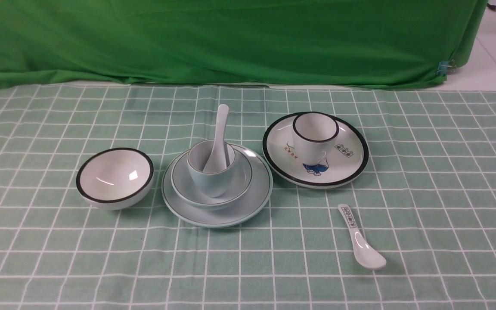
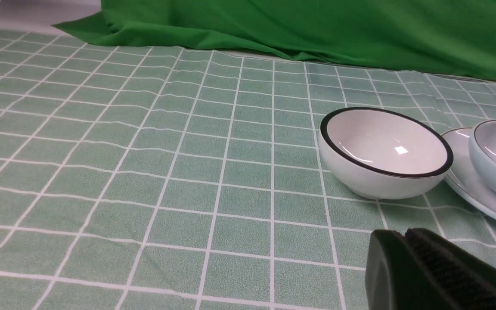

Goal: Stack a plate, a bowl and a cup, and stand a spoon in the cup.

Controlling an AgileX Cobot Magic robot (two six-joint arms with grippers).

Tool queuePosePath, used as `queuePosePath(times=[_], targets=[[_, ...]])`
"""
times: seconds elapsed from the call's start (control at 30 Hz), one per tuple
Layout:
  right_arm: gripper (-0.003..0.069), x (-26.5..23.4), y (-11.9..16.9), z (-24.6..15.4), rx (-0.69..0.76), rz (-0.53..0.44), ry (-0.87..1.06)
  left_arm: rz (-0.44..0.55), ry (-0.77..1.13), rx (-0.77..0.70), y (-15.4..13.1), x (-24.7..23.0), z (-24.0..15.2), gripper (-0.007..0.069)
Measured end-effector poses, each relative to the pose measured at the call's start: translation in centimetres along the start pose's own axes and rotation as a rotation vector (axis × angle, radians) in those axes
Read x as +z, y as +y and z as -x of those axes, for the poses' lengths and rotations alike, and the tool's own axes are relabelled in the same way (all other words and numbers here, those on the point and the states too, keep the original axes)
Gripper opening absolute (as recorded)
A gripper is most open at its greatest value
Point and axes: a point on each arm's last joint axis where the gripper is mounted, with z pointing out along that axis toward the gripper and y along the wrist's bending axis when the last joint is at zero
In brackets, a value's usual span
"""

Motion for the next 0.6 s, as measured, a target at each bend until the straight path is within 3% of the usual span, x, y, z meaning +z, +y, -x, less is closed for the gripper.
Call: queuePosePath(times=[0.6], targets=[[0.0216,0.0,0.0,0.0,0.0,0.0,0.0,0.0,0.0,-0.004,0.0,0.0,0.0,0.0013]])
